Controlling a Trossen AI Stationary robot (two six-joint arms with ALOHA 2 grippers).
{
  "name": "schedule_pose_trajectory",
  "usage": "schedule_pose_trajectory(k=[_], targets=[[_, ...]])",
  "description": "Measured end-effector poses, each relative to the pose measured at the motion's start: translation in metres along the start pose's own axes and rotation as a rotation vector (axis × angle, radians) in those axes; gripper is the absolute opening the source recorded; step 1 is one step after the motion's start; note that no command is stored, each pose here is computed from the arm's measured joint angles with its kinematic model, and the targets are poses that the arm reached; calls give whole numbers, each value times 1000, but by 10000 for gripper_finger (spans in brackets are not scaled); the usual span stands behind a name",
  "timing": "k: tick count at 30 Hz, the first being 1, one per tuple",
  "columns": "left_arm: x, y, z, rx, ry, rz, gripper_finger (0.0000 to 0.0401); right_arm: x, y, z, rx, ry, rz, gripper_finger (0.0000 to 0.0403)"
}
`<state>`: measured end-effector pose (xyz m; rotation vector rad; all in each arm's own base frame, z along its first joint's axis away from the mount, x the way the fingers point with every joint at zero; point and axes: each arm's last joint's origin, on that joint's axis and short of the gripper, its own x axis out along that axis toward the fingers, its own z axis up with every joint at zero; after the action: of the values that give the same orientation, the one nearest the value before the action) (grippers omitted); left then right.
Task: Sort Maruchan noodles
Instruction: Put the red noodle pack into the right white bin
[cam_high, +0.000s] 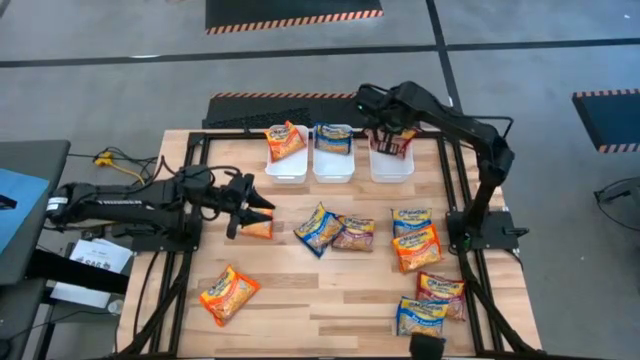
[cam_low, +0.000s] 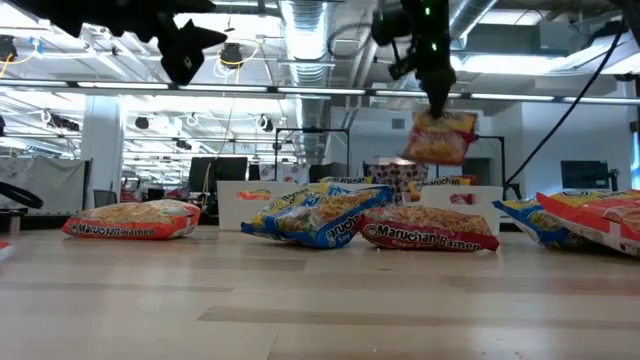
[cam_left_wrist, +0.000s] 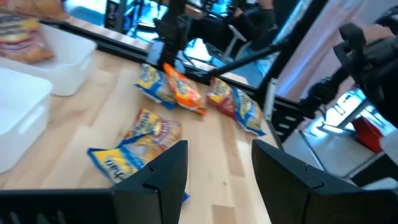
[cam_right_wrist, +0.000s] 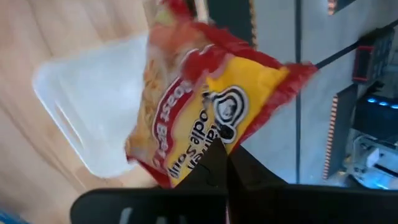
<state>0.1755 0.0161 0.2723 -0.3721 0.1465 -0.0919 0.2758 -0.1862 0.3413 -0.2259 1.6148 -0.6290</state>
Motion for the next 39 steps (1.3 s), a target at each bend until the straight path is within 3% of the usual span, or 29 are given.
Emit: schedule_pose_trajectory(k=[6, 16, 27, 39], targets=[[-2, 7, 0, -11, 4, 43, 167, 33, 7, -2, -68, 71, 30, 4], [-2, 10, -2, -24, 28, 62, 167, 61, 20, 0, -134, 78, 38, 4], [-2, 10, -5, -37, 55, 71, 167, 70, 10, 3, -163, 41, 14, 5], [-2, 10, -5, -39, 55, 71, 167, 97, 14, 4, -259, 199, 26, 6]])
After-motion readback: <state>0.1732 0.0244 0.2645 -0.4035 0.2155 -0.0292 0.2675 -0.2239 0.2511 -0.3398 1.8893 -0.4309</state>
